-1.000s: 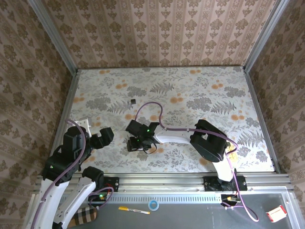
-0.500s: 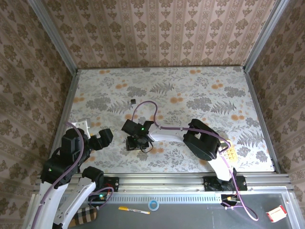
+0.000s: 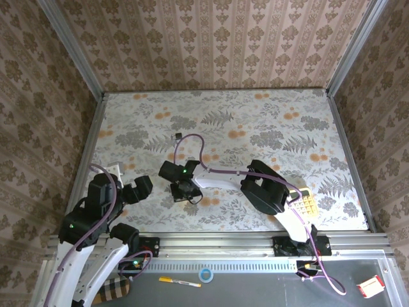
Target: Unlock with the key
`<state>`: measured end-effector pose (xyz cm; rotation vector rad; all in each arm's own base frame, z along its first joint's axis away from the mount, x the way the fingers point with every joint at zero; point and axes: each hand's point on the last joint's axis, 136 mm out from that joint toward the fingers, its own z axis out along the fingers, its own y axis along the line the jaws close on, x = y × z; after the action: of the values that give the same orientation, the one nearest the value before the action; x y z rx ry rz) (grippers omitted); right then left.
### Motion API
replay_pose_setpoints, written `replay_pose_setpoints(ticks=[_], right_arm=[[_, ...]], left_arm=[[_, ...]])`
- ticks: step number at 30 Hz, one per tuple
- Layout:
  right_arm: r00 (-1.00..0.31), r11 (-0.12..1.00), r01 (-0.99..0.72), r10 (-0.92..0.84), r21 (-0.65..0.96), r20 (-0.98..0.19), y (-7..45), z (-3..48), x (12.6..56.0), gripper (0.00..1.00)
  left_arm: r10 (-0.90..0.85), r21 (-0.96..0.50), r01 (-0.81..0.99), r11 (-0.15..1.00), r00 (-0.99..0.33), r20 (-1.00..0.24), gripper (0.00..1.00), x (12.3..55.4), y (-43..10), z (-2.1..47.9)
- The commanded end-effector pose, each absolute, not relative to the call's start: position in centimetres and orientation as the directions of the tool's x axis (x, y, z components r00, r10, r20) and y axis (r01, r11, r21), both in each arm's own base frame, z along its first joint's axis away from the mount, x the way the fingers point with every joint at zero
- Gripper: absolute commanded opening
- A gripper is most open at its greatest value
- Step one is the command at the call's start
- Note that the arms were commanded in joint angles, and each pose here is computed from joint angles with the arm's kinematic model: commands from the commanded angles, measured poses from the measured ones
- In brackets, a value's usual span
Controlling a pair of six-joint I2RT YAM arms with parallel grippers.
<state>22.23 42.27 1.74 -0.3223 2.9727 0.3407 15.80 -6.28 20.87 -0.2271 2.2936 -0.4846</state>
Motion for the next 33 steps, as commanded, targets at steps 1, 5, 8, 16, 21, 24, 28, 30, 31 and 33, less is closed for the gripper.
replay_pose_setpoints(ticks=[1,5,8,16,21,24,28,30,31,33], right_arm=[[-0.969,0.966,-0.211,-0.187,0.146,-0.161,40.1,-0.3,22.2,0.06],[-0.963,0.961,-0.209,-0.17,0.182,-0.21,39.4,1.8,22.4,0.0],[-0.954,0.949,-0.217,-0.158,0.227,-0.253,39.1,4.0,22.6,0.0],[-0.924,0.915,-0.237,-0.108,0.327,-0.367,37.0,11.6,23.6,0.0],[-0.91,0.899,-0.241,-0.079,0.364,-0.406,35.1,14.7,24.0,0.0],[-0.904,0.886,-0.242,-0.057,0.396,-0.424,34.3,15.9,24.3,0.0],[-0.891,0.865,-0.246,-0.025,0.437,-0.453,33.6,17.3,24.6,0.0],[-0.886,0.857,-0.245,-0.008,0.454,-0.463,33.3,17.9,24.6,0.0],[-0.886,0.855,-0.243,-0.002,0.459,-0.464,33.1,18.0,24.5,0.0],[-0.884,0.846,-0.242,0.01,0.475,-0.468,32.9,18.4,24.4,0.0]], left_arm=[[-0.358,-0.466,-0.045,0.884,-0.706,-0.612,0.94,16.0,-6.9,20.1],[-0.384,-0.531,-0.037,0.847,-0.734,-0.561,0.93,17.0,-8.8,19.3],[-0.402,-0.591,-0.013,0.806,-0.745,-0.532,0.92,17.9,-10.4,19.4],[-0.455,-0.758,0.049,0.65,-0.774,-0.441,0.92,19.5,-15.1,19.5],[-0.498,-0.838,0.004,0.546,-0.803,-0.328,0.92,20.3,-17.7,19.2],[-0.518,-0.892,-0.022,0.451,-0.821,-0.241,0.92,20.6,-19.5,19.7],[-0.531,-0.949,-0.07,0.307,-0.841,-0.109,0.92,20.7,-22.2,19.8],[-0.522,-0.96,-0.091,0.267,-0.851,-0.064,0.92,20.6,-23.4,19.6],[-0.519,-0.964,-0.09,0.25,-0.853,-0.055,0.92,20.6,-23.9,19.9],[-0.508,-0.969,-0.088,0.231,-0.86,-0.043,0.92,20.4,-24.8,20.2]])
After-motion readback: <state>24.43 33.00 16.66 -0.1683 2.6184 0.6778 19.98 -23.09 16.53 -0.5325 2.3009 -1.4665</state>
